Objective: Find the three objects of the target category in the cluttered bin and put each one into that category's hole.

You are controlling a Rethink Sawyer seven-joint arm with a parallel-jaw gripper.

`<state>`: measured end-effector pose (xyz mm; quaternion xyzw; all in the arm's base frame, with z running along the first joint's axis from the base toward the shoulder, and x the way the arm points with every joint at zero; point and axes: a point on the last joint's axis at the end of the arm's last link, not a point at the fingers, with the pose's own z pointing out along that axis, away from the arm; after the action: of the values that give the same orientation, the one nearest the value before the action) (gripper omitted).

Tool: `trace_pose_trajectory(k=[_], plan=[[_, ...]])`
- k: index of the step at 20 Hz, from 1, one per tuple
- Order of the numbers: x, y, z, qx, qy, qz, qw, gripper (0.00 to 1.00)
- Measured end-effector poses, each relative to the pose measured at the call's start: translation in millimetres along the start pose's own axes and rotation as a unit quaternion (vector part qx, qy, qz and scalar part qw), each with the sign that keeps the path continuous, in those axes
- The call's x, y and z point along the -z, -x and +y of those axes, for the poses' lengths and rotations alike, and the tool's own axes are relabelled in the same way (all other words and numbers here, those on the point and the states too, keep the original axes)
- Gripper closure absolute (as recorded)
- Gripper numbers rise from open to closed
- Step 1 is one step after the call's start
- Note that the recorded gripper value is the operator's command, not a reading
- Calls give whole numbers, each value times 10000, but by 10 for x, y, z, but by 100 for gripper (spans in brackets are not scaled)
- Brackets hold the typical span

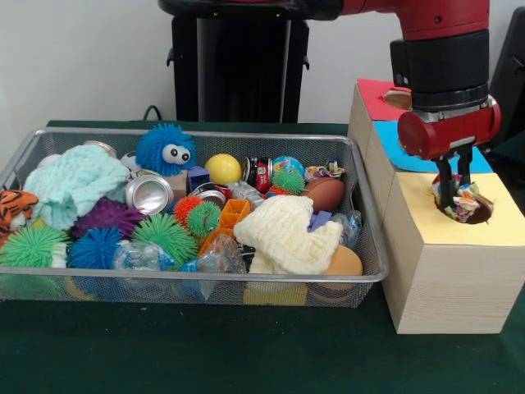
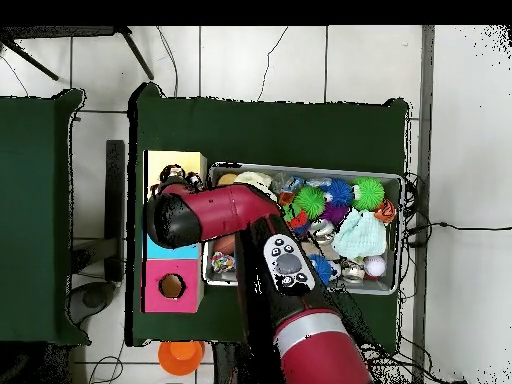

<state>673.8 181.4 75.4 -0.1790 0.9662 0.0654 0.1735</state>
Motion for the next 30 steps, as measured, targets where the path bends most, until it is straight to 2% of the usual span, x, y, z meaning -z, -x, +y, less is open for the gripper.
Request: trace_pose_trajectory(k=[6,30], plan=[[-35,-2,-8,-83,32,-19,10000,100],[-86,-24,12,-98,61,-40,9999,100]])
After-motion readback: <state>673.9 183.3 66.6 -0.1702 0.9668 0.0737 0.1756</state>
